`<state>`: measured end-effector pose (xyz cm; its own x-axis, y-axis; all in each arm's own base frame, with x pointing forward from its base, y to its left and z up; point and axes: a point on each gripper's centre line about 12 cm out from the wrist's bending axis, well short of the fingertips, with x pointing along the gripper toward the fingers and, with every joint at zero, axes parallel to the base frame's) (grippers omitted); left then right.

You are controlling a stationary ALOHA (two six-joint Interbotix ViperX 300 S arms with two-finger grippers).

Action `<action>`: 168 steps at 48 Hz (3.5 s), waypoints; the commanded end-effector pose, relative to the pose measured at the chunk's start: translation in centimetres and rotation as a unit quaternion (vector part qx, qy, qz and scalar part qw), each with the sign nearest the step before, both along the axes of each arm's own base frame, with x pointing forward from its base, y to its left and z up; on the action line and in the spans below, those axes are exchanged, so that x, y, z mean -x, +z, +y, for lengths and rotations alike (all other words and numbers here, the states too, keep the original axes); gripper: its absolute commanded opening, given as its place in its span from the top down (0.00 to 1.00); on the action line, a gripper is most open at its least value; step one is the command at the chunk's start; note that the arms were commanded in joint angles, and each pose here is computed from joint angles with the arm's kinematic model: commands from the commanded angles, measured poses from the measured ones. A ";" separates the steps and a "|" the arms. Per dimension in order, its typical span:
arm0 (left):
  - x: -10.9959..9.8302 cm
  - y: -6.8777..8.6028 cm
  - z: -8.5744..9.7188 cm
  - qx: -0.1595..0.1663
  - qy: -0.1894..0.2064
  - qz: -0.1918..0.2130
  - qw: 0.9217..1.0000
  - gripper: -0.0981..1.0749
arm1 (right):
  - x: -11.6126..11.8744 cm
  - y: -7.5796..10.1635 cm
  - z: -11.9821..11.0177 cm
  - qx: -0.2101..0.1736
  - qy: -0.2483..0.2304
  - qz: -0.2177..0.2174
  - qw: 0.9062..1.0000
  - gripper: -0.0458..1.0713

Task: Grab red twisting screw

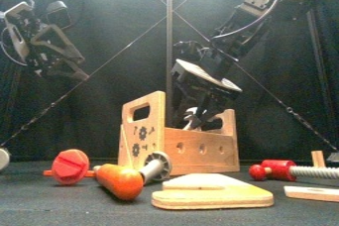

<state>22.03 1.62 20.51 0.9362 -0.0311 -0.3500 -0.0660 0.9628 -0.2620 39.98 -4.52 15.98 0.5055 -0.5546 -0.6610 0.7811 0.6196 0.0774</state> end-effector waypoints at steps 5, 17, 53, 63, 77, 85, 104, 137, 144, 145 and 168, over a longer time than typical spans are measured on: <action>-0.3 0.5 0.0 0.000 -0.002 -0.007 1.000 0.18 | 1.2 3.3 1.0 -0.022 -0.005 -0.040 0.999 0.16; -0.2 0.4 0.0 0.000 -0.001 -0.007 1.000 0.18 | 4.6 3.3 5.4 -0.067 0.024 -0.032 0.997 0.16; -0.2 0.3 0.0 0.005 0.001 -0.006 1.000 0.18 | 8.9 -2.0 11.9 -0.199 -0.025 0.070 0.977 0.16; -0.2 0.3 0.1 0.005 0.003 -0.005 1.000 0.18 | 8.9 -3.5 11.9 -0.199 -0.039 0.092 0.975 0.16; -0.2 0.3 0.0 0.005 0.002 -0.005 1.000 0.18 | 9.0 -3.7 11.7 -0.191 -0.048 0.100 0.975 0.16; -0.1 0.3 0.1 0.005 0.002 -0.005 1.000 0.18 | 9.1 -4.0 11.8 -0.192 -0.050 0.104 0.974 0.16; -0.1 0.2 0.1 0.005 0.003 -0.004 1.000 0.18 | 8.8 -4.5 11.6 -0.183 -0.050 0.109 0.976 0.17; -0.1 0.1 0.1 0.005 0.003 -0.003 1.000 0.18 | 8.4 -5.0 11.4 -0.179 -0.054 0.113 0.976 0.17; -0.1 0.1 0.1 0.005 0.003 -0.002 1.000 0.18 | 8.5 -5.4 11.3 -0.178 -0.056 0.119 0.975 0.18; -0.1 0.1 0.1 0.005 0.003 -0.003 1.000 0.18 | 8.4 -5.5 11.3 -0.177 -0.057 0.120 0.975 0.18; -0.1 0.1 0.1 0.005 0.003 -0.002 1.000 0.18 | 8.0 -4.5 11.6 -0.184 -0.044 0.102 0.977 0.41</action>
